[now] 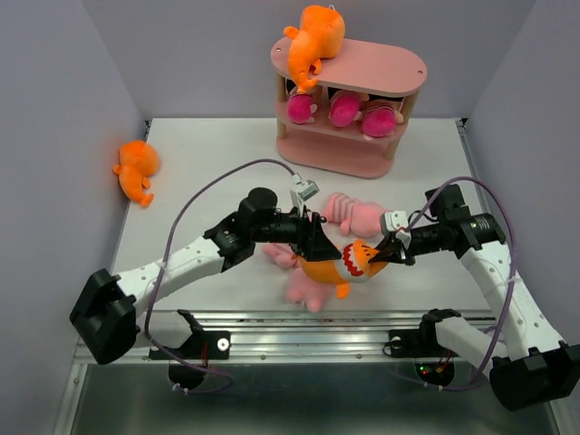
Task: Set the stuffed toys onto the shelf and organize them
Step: Pass the stuffed toy from the left arm to the right
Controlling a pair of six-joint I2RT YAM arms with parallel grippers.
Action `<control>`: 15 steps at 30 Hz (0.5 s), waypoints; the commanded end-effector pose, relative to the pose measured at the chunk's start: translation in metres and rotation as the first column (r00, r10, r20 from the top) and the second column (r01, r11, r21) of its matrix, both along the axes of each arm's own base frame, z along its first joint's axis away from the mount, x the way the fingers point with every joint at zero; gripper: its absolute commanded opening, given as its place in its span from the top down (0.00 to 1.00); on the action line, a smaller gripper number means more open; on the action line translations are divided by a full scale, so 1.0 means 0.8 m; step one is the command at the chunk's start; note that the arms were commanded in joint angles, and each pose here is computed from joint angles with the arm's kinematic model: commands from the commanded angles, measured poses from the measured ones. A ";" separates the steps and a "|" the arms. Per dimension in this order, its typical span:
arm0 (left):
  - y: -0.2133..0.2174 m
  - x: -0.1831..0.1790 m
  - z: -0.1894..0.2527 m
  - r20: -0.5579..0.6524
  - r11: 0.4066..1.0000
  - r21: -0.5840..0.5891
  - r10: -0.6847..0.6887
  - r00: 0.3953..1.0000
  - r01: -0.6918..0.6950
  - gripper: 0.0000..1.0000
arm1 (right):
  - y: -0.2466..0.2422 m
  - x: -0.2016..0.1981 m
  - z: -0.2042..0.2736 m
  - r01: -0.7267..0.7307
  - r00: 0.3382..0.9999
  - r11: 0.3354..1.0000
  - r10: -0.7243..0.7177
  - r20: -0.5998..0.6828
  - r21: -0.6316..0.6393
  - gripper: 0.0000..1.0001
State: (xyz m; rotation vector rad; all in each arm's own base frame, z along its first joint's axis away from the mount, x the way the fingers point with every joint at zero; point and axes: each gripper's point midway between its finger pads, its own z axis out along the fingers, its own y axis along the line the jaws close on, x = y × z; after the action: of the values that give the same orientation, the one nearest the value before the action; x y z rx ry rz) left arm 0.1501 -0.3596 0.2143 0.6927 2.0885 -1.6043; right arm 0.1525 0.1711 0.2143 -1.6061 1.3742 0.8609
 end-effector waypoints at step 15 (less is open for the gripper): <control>0.136 -0.001 0.082 0.865 0.976 -0.108 0.186 0.465 -0.190 0.01 | 0.028 0.033 0.064 0.305 0.620 0.945 -0.289 -0.729 -0.115 0.99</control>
State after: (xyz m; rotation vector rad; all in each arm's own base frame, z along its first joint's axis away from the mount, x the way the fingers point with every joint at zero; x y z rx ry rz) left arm 0.1388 -0.2502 0.3396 0.8250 1.2333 -0.9577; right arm 0.1796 0.1808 0.2269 -1.0617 2.0837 1.2343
